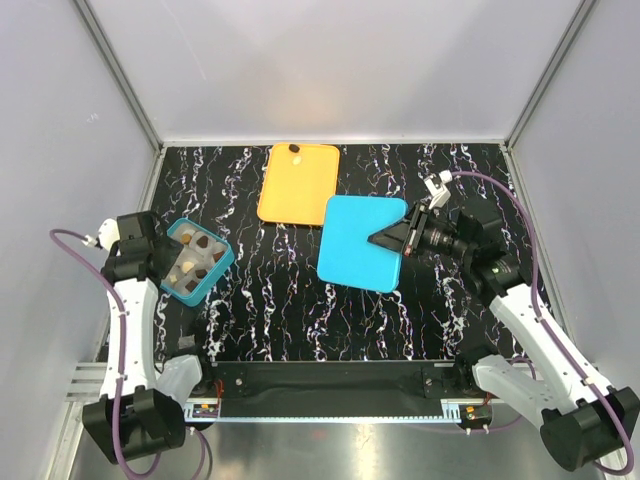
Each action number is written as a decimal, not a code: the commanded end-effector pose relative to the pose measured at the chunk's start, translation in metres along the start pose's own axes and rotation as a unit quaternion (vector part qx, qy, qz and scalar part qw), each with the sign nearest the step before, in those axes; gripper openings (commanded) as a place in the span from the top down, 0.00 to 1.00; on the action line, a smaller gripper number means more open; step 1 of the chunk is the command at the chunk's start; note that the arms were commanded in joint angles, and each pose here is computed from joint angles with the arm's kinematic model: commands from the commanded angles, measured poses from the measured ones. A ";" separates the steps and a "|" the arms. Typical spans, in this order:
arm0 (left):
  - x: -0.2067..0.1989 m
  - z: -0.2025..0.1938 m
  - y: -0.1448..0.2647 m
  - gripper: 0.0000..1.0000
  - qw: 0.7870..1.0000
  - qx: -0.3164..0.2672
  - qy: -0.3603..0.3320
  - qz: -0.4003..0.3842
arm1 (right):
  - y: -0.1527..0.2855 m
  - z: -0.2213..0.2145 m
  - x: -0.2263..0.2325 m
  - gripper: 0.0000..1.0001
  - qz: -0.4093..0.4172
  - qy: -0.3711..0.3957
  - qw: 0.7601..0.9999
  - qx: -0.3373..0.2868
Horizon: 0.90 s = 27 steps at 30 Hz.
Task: Pack the chocolate
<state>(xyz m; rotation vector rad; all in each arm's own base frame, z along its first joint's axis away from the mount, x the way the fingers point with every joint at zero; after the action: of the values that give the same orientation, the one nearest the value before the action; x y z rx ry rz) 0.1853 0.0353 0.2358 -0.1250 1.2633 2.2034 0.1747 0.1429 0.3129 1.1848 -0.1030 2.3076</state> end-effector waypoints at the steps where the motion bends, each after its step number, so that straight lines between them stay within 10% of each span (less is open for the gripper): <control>1: 0.014 0.005 0.002 0.32 0.995 -0.055 0.048 0.071 | 0.005 0.001 0.009 0.99 0.032 0.031 0.999 -0.008; 13: 0.023 -0.029 -0.034 0.53 0.994 0.011 0.082 0.072 | 0.016 -0.006 0.011 0.99 0.018 0.033 0.999 -0.015; 27: 0.029 -0.052 -0.039 0.53 0.992 0.077 0.080 0.056 | 0.019 -0.011 0.006 0.99 -0.001 0.043 0.999 -0.014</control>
<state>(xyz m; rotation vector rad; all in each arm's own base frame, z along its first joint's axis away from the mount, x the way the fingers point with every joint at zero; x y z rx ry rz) 0.1701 0.0260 0.1622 -0.0928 1.5560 2.2869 0.1526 0.1332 0.3096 1.1406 -0.0859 2.3227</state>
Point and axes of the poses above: each gripper's point midway between its finger pads, its own y axis back along the fingers, its own x axis along the line the jaws close on, z = x × y, the point moved 10 cm from there along y, back along the fingers, and after that the axes turned 4 degrees about y, right-handed, at the moved point
